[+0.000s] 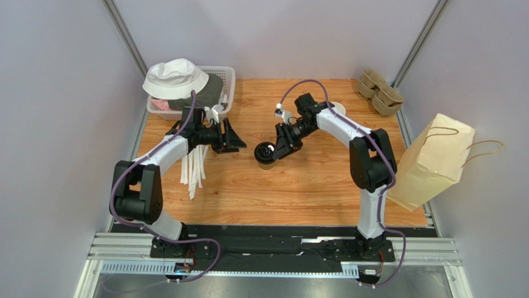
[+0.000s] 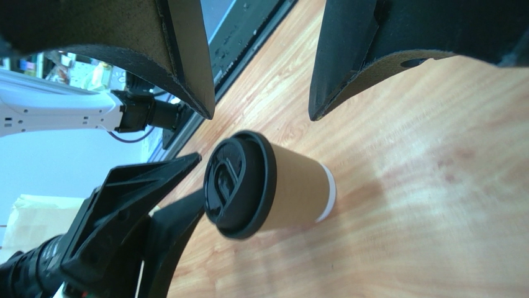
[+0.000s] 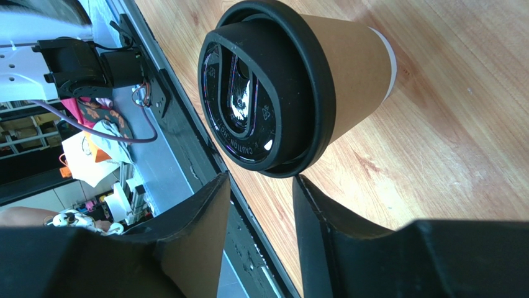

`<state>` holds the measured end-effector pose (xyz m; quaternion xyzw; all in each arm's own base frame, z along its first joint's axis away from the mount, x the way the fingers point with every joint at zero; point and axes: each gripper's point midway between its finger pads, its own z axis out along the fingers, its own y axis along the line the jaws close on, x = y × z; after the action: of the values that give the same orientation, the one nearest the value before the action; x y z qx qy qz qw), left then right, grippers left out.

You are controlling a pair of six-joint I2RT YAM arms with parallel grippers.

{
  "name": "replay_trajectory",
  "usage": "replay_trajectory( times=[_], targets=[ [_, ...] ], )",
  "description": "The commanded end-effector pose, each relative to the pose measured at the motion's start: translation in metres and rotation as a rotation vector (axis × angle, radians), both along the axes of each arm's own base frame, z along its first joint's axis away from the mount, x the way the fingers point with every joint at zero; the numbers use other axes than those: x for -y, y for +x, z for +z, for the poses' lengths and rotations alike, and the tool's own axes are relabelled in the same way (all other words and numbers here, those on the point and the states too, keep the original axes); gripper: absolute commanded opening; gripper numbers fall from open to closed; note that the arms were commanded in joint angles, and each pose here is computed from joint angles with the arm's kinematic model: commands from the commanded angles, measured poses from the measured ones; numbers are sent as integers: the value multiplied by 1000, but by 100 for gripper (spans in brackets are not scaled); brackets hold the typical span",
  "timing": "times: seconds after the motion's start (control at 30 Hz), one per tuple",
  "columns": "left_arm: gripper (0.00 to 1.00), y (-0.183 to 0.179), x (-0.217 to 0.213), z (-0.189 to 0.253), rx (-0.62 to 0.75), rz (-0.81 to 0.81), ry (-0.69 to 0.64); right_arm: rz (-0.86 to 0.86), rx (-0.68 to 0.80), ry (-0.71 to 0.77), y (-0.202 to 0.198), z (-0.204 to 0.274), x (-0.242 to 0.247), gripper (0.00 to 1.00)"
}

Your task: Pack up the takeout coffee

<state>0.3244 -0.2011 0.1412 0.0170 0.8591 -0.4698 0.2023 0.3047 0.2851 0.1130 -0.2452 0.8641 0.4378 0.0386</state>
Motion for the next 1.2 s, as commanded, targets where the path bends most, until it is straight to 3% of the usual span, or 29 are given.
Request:
replay_trajectory(
  times=[0.0,0.33,0.53,0.63,0.9,1.07,1.17],
  targets=[
    [66,-9,-5,8,9,13,-33,10,36,32,8,4,-11,47],
    [66,-3,-29,20,44,51,-32,22,24,40,-4,28,-5,67],
    [66,-2,-39,30,72,73,-47,9,29,30,-16,26,11,69],
    [66,-2,-44,32,82,77,-50,52,123,-4,-11,12,18,68],
    [66,1,-63,39,118,119,-34,196,681,3,33,7,26,71],
    [66,2,-72,43,132,147,-29,266,826,14,45,5,11,71],
    [66,5,-81,48,150,174,-25,347,834,44,34,-1,0,70]
  ],
)
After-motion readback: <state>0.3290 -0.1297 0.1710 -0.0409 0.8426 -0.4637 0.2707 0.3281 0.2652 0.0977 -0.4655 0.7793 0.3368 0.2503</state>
